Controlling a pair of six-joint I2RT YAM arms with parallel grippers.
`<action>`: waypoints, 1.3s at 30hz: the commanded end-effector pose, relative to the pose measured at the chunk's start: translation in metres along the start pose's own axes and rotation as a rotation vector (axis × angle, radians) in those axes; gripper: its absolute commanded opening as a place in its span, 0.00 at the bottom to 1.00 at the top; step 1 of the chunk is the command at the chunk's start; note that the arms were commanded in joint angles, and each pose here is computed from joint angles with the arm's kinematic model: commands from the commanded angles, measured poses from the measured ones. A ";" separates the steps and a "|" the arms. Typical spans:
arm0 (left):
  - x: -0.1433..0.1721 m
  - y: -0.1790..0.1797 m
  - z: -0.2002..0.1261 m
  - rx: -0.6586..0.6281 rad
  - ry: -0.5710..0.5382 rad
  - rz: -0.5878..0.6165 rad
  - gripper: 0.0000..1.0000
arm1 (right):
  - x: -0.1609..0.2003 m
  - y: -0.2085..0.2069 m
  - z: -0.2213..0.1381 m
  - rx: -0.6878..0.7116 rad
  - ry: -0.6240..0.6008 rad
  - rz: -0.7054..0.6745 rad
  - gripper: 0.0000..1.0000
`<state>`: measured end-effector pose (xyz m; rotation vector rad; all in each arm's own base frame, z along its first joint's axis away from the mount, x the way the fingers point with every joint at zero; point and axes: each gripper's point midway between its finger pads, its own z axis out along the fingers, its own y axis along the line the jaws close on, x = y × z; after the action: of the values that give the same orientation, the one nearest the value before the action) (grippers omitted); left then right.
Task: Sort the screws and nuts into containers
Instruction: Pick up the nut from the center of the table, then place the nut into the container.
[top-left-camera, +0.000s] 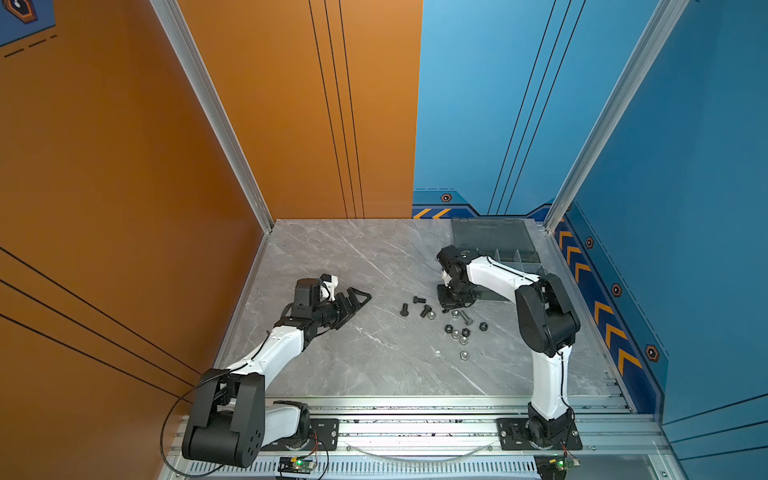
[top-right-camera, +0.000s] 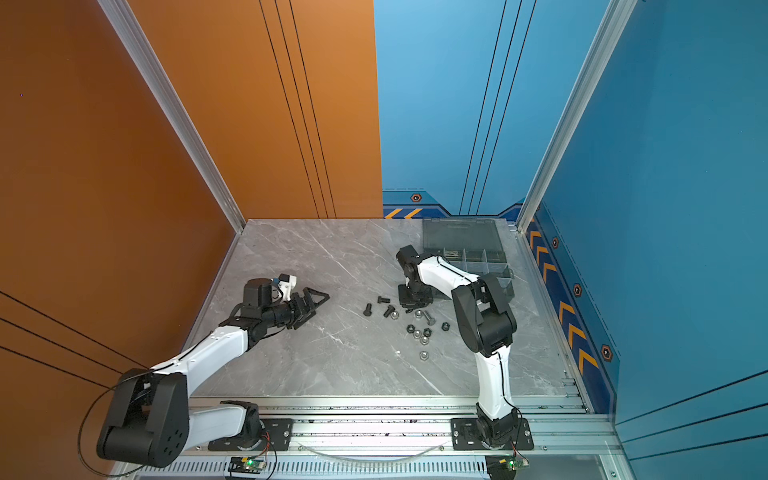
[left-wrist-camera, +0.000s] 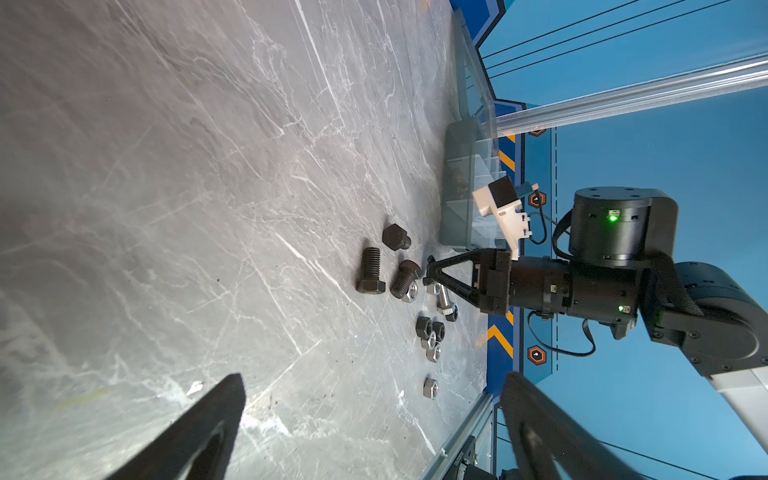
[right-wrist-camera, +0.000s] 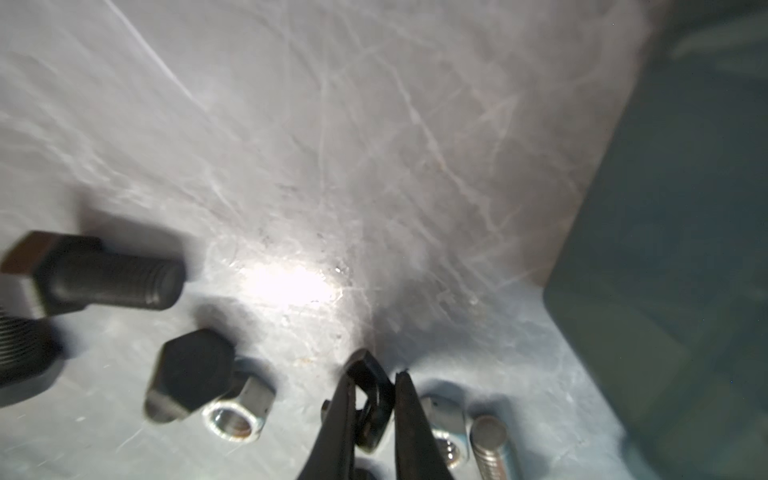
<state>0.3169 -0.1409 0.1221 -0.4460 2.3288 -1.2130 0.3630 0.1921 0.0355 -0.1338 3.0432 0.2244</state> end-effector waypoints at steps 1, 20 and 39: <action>0.001 0.001 0.000 0.004 0.003 0.001 0.98 | -0.012 0.016 -0.035 -0.132 -0.080 0.012 0.00; -0.003 -0.005 -0.002 0.012 -0.004 0.005 0.98 | -0.095 -0.146 -0.131 -0.035 -0.385 0.377 0.00; -0.004 -0.011 -0.002 0.014 -0.004 0.014 0.98 | -0.122 -0.181 -0.086 0.058 -0.336 0.419 0.00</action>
<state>0.3175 -0.1413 0.1235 -0.4437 2.3273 -1.2139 0.4846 0.0165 0.0925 0.4856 2.7454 0.1815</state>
